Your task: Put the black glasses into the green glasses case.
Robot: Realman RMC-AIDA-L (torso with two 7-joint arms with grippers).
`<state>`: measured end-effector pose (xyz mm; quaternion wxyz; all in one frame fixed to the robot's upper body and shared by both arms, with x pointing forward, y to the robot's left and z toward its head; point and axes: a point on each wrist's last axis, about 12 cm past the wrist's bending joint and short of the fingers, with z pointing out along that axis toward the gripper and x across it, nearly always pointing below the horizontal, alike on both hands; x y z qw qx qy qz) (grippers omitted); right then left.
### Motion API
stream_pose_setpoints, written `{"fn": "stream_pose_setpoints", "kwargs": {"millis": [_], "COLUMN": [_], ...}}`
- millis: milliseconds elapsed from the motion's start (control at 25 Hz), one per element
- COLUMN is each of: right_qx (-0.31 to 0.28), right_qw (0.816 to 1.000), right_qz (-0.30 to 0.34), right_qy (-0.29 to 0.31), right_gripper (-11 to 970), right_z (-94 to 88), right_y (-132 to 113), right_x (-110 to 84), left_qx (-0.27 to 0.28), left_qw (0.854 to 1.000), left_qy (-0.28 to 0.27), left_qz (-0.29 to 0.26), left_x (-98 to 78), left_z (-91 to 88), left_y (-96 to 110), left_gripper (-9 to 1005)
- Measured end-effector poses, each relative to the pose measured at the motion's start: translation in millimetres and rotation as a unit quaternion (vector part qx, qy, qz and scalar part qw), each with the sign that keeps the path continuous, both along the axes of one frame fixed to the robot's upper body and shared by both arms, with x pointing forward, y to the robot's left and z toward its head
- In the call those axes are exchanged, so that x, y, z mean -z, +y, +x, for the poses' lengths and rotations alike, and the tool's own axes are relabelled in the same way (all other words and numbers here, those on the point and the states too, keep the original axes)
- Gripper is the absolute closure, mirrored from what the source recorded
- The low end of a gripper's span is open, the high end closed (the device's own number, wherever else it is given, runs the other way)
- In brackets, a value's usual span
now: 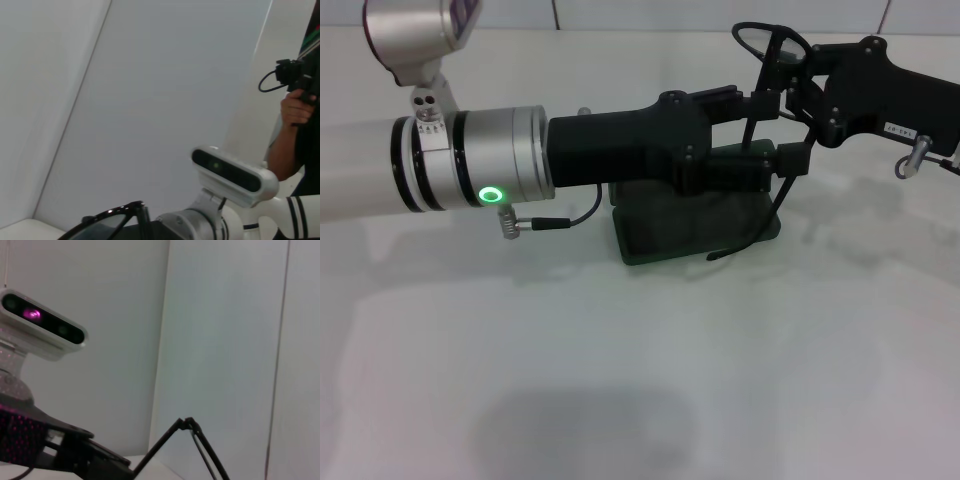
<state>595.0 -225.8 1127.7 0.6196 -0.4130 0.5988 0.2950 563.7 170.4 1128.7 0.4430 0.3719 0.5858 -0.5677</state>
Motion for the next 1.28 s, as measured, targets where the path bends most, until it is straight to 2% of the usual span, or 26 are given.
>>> {"fn": "stream_pose_setpoints", "kwargs": {"millis": [720,1280], "right_qx": [-0.042,-0.02], "right_qw": [0.999,1.0], "right_qz": [-0.021,-0.003], "right_qy": [-0.008,0.004], "right_gripper": [854,853], "right_z": [-7.4,-4.2], "right_y": [6.5,-1.9], "right_x": [3.5,0.3], "left_qx": [-0.015,-0.014], "left_qw": [1.0,1.0], "left_qy": [-0.001,-0.005], "left_qz": [0.004,0.005], "left_x": [-0.4,0.7], "left_z": [4.7,3.4], "left_y": [-1.2,-1.5], "left_gripper": [102,102]}}
